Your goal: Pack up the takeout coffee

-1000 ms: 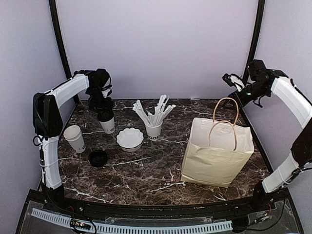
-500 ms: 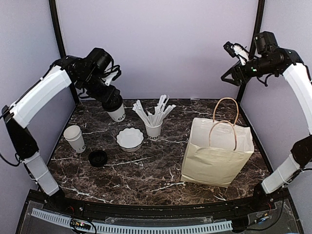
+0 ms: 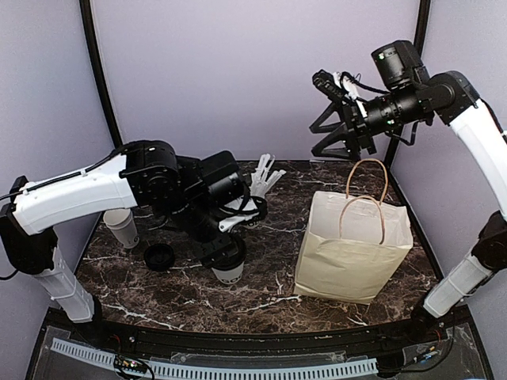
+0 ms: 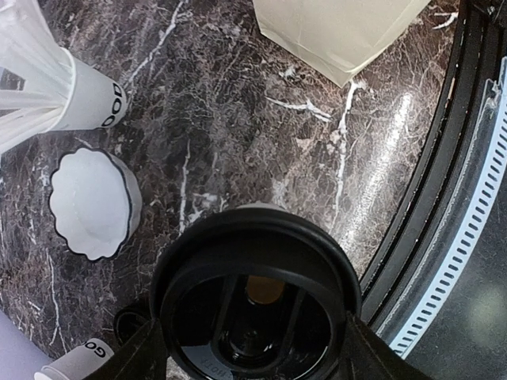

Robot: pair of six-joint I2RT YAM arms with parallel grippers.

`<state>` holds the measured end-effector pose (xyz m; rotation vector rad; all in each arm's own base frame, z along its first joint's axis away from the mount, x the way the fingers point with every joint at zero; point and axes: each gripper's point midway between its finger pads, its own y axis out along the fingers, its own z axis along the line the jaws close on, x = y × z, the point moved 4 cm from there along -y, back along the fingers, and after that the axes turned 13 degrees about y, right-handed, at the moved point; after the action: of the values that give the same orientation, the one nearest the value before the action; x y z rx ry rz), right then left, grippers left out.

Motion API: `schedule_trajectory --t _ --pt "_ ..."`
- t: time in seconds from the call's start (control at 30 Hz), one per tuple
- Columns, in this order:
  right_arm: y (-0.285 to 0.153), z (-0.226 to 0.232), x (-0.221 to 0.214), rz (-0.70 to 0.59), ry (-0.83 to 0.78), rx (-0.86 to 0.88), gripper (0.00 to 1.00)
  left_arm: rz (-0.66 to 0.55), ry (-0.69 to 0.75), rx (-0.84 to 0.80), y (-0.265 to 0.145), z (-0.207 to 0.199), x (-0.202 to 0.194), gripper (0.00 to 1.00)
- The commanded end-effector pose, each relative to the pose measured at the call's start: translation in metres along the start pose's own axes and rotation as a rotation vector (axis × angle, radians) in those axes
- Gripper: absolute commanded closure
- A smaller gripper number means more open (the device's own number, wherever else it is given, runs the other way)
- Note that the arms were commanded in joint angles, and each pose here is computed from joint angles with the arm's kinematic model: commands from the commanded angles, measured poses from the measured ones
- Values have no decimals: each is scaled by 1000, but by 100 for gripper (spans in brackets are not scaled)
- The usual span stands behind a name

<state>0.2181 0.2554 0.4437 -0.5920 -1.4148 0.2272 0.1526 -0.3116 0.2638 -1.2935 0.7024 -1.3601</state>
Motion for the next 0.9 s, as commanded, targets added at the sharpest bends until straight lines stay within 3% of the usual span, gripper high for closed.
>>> schedule_trajectory --t 0.0,0.33,0.53,0.6,0.67,0.87 --pt "17 34 -20 96 -97 115 35 24 -7 -20 24 -14 7 35" --pt "8 62 -32 107 -139 232 35 -18 2 -138 68 -43 9 34" --pt "13 66 -35 129 -154 236 35 37 3 -146 81 -48 -4 24" --pt "14 68 -36 136 -155 245 34 31 -1 -138 79 -46 -5 18" --pt "18 69 -40 152 -154 251 32 12 -7 -112 74 -42 -4 3" --pt "24 74 -45 181 -171 255 31 -72 -16 -31 31 -23 2 1"
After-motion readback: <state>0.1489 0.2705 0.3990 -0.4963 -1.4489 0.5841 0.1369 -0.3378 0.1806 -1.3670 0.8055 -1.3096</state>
